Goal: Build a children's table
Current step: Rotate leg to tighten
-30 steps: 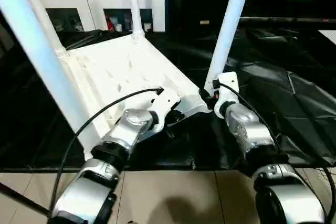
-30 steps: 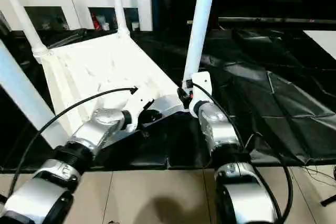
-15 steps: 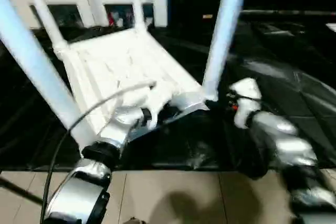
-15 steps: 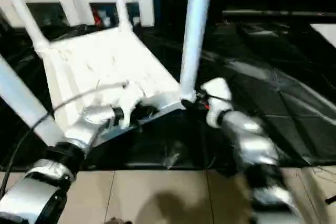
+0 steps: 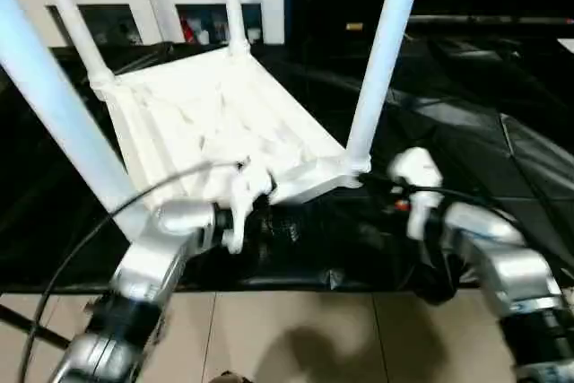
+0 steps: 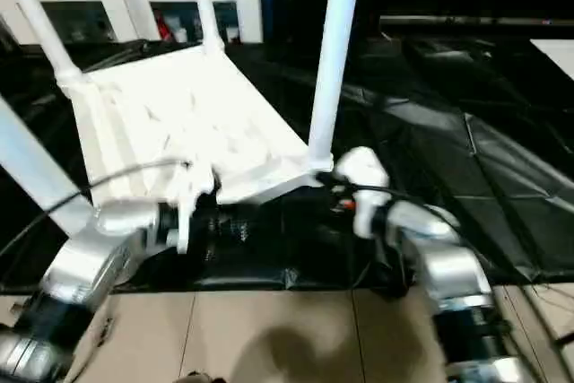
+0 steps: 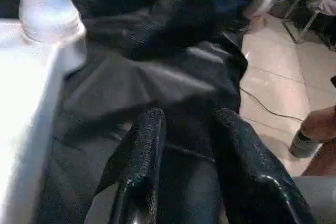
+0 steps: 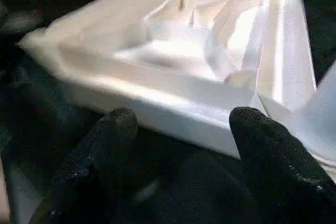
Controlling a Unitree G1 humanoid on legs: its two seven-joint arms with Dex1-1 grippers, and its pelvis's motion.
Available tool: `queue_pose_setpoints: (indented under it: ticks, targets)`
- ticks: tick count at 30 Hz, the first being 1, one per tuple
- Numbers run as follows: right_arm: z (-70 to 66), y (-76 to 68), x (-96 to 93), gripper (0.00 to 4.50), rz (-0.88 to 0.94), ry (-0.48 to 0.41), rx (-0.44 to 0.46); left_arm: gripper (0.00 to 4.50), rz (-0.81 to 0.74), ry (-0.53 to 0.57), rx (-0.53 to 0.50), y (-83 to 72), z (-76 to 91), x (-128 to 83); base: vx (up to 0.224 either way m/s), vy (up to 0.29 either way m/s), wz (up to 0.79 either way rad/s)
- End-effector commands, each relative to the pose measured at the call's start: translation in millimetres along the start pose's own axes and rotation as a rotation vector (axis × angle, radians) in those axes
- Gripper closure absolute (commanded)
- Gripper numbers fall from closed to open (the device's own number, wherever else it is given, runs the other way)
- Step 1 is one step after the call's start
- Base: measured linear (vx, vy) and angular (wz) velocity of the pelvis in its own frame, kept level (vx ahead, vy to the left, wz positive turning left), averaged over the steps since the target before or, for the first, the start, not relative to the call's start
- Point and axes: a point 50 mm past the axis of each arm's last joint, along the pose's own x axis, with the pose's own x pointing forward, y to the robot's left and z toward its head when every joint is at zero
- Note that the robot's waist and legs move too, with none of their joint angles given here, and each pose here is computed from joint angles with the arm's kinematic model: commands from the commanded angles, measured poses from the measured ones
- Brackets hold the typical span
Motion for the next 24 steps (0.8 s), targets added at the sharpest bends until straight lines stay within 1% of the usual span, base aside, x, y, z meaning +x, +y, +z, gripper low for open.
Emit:
queue_pose_setpoints:
  ticks: [1,3,4,6,7,8,9,10,11,12,13,15,16,17,18,19,21,22,24]
  targets:
    - [3.1,-3.1,10.7,1.72,-0.055,-0.019,0.021,2.49,0.064,0.021,0.007,-2.5,-2.3,-2,0.000,0.000,0.00]
    - [3.3,-1.0,21.2,1.76,-0.062,-0.034,0.042,2.46,0.109,0.036,-0.006,-6.9,-8.9,-6,0.000,0.000,0.00]
    - [3.6,0.4,24.7,2.07,-0.058,-0.038,0.046,2.17,0.120,0.046,-0.009,-9.5,-11.3,-8,0.000,0.000,0.00]
    - [4.6,-1.0,30.3,2.14,-0.079,-0.042,0.043,2.10,0.132,0.059,-0.027,-16.0,-15.7,-13,0.000,0.000,0.00]
    - [6.7,-5.4,34.4,2.20,-0.115,-0.052,0.051,2.07,0.143,0.062,-0.047,-21.2,-19.1,-17,0.000,0.000,0.00]
    - [7.7,-8.4,36.5,2.32,-0.137,-0.054,0.057,1.94,0.149,0.062,-0.054,-23.7,-20.9,-19,0.000,0.000,0.00]
    - [9.9,-14.8,41.0,2.46,-0.187,-0.059,0.072,1.78,0.161,0.063,-0.070,-29.5,-24.7,-24,0.000,0.000,0.00]
    - [11.5,-19.7,43.6,2.55,-0.218,-0.060,0.075,1.69,0.181,0.066,-0.073,-32.1,-27.2,-27,0.000,0.000,0.00]
    - [12.3,-22.4,44.6,2.55,-0.234,-0.059,0.074,1.69,0.194,0.068,-0.073,-33.4,-28.4,-29,0.000,0.000,0.00]
    - [12.3,-22.4,44.6,2.66,-0.234,-0.059,0.074,1.64,0.194,0.068,-0.073,-33.4,-28.4,-29,0.000,0.000,0.00]
    - [13.4,-27.8,47.3,2.77,-0.265,-0.052,0.080,1.52,0.223,0.068,-0.064,-35.1,-30.5,-32,0.000,0.000,0.00]
    - [14.7,-27.6,50.4,2.97,-0.252,-0.049,0.075,1.25,0.260,0.066,-0.044,-34.9,-31.1,-31,0.000,0.000,0.00]
    - [15.4,-25.5,52.0,3.00,-0.232,-0.047,0.068,1.17,0.276,0.059,-0.030,-34.2,-30.2,-30,0.000,0.000,0.00]
    - [15.2,-21.0,52.5,3.00,-0.189,-0.042,0.050,1.05,0.301,0.044,-0.023,-30.6,-26.3,-26,0.000,0.000,0.00]
    - [14.4,-17.1,51.7,3.00,-0.150,-0.037,0.036,1.05,0.304,0.026,-0.019,-27.9,-21.7,-22,0.000,0.000,0.00]
    - [13.2,-14.6,51.4,3.00,-0.117,-0.035,0.027,0.92,0.305,0.013,-0.020,-25.7,-17.2,-19,0.000,0.000,0.00]
    - [11.7,-13.5,47.8,3.00,-0.086,-0.041,0.028,0.78,0.302,-0.001,-0.020,-22.0,-11.2,-15,0.000,0.000,0.00]
    - [10.4,-14.3,44.1,2.74,-0.073,-0.045,0.045,0.71,0.289,-0.013,-0.017,-19.5,-6.8,-11,0.000,0.000,0.00]
    - [8.7,-17.4,34.3,2.64,-0.069,-0.042,0.047,0.43,0.278,-0.023,0.000,-12.8,2.2,-3,0.000,0.000,0.00]
